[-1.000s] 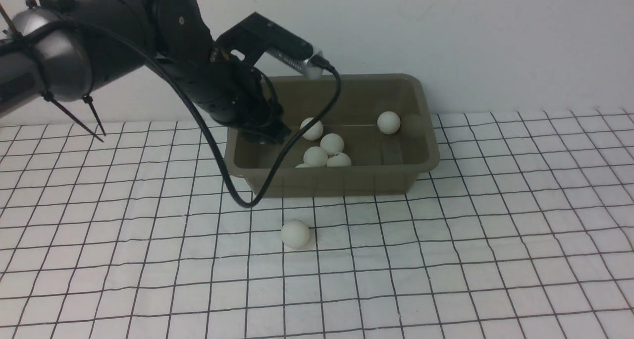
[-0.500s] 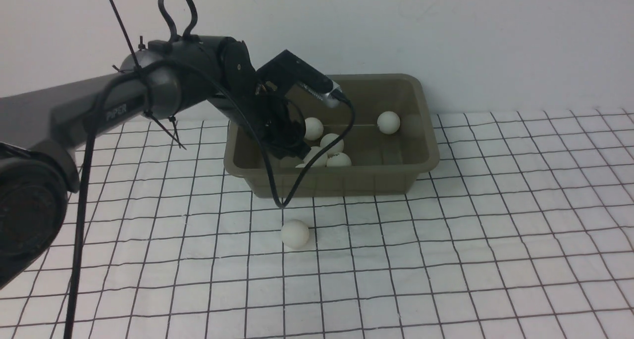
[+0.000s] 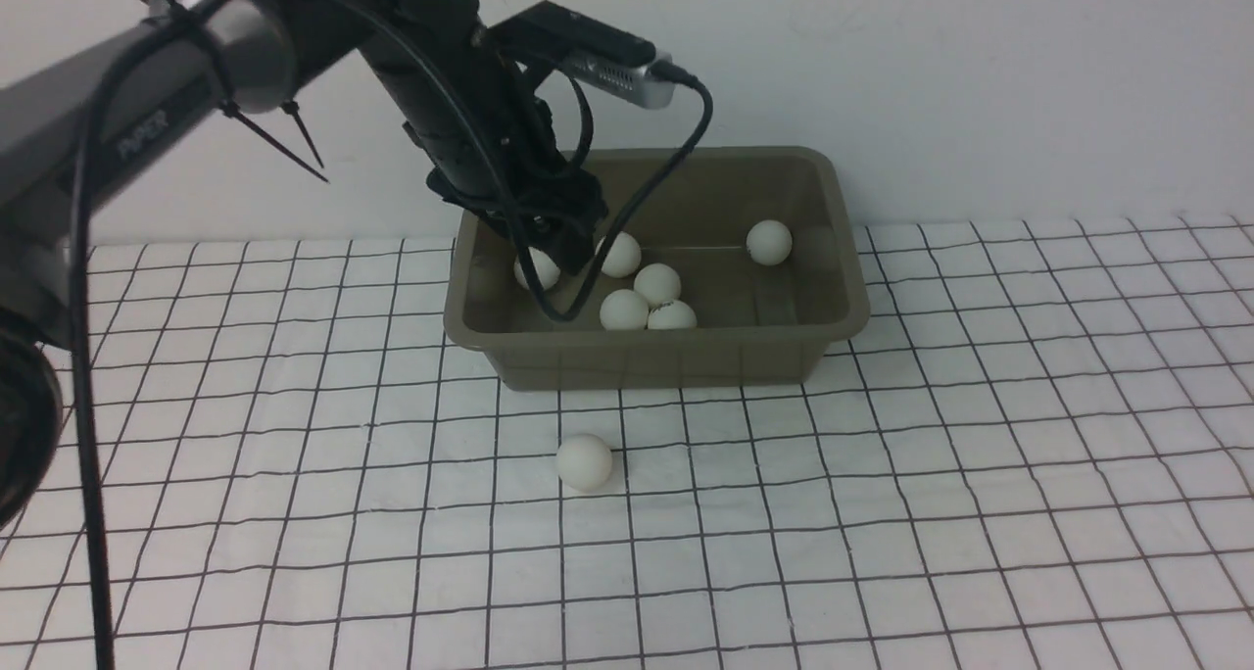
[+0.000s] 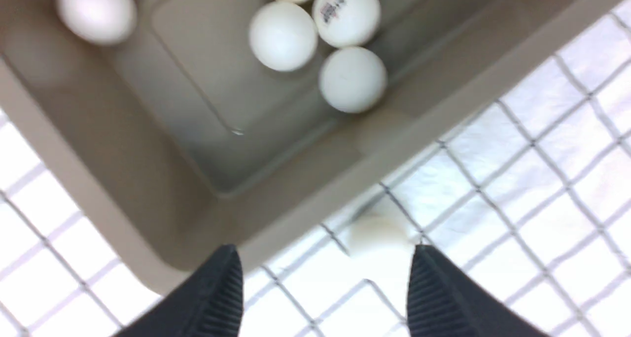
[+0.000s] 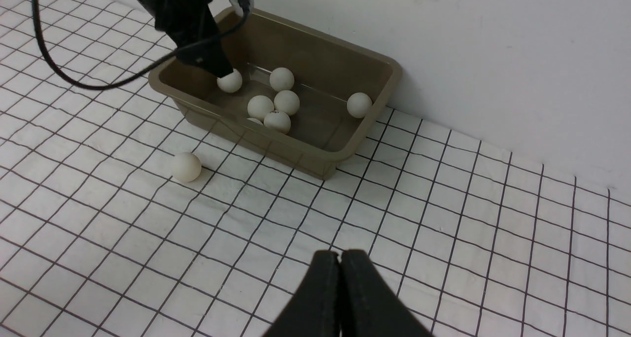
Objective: Put the table tennis balls into the box on the white checkered tablecloth.
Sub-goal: 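Reach for and grasp a ping pong ball on the table beside the basket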
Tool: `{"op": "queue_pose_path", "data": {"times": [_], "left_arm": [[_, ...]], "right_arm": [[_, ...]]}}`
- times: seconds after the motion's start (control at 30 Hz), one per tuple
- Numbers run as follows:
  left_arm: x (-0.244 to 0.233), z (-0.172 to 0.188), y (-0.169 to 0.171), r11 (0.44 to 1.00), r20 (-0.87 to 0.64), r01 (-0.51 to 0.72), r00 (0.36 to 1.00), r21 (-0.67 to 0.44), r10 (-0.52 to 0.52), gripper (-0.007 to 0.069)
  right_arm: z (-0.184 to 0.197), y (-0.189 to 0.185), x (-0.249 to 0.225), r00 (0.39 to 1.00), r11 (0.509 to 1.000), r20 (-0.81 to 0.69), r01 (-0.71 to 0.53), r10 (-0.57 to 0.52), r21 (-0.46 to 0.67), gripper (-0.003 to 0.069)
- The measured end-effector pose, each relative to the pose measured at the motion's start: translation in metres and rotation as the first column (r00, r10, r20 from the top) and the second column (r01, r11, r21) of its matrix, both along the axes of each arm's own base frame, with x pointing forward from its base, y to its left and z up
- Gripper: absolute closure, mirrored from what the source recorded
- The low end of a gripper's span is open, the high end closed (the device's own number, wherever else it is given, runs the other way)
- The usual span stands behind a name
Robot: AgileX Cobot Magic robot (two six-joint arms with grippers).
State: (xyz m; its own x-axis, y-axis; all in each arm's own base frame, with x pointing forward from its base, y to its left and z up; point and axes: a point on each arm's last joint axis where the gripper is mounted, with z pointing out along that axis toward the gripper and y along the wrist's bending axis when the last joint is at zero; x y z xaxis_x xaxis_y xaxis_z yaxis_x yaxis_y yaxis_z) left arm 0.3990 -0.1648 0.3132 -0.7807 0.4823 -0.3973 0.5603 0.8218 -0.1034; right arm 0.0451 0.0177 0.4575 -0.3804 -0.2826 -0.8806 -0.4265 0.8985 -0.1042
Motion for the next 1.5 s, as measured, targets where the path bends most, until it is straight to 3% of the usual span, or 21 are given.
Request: {"op": "queue_pose_path", "data": {"times": [0.13, 0.37, 0.6, 1.03, 1.5], "left_arm": [[-0.019, -0.016, -0.004, 1.0, -0.103, -0.011, 0.995, -0.022, 0.009, 0.0258], [-0.06, -0.072, -0.018, 0.993, -0.274, 0.061, 0.961, 0.105, -0.03, 0.0263], [-0.058, -0.094, -0.029, 0.997, -0.181, 0.037, 0.983, 0.073, -0.023, 0.0263], [-0.047, -0.123, -0.036, 0.97, -0.128, 0.228, 0.968, 0.084, -0.216, 0.026], [-0.044, -0.124, -0.038, 0.957, -0.083, 0.276, 0.96, 0.092, -0.268, 0.0144]], "right_arm": [[0.0, 0.001, 0.0, 1.0, 1.0, -0.002, -0.004, 0.004, 0.005, 0.0676], [0.0, 0.002, -0.001, 1.0, 1.0, -0.006, -0.014, 0.014, 0.015, 0.0676], [0.0, 0.002, -0.001, 1.0, 1.0, -0.008, -0.017, 0.018, 0.019, 0.0676], [0.0, 0.002, -0.001, 1.0, 1.0, -0.009, -0.019, 0.02, 0.021, 0.0676], [0.0, 0.002, -0.001, 1.0, 1.0, -0.009, -0.019, 0.02, 0.021, 0.0676]]}}
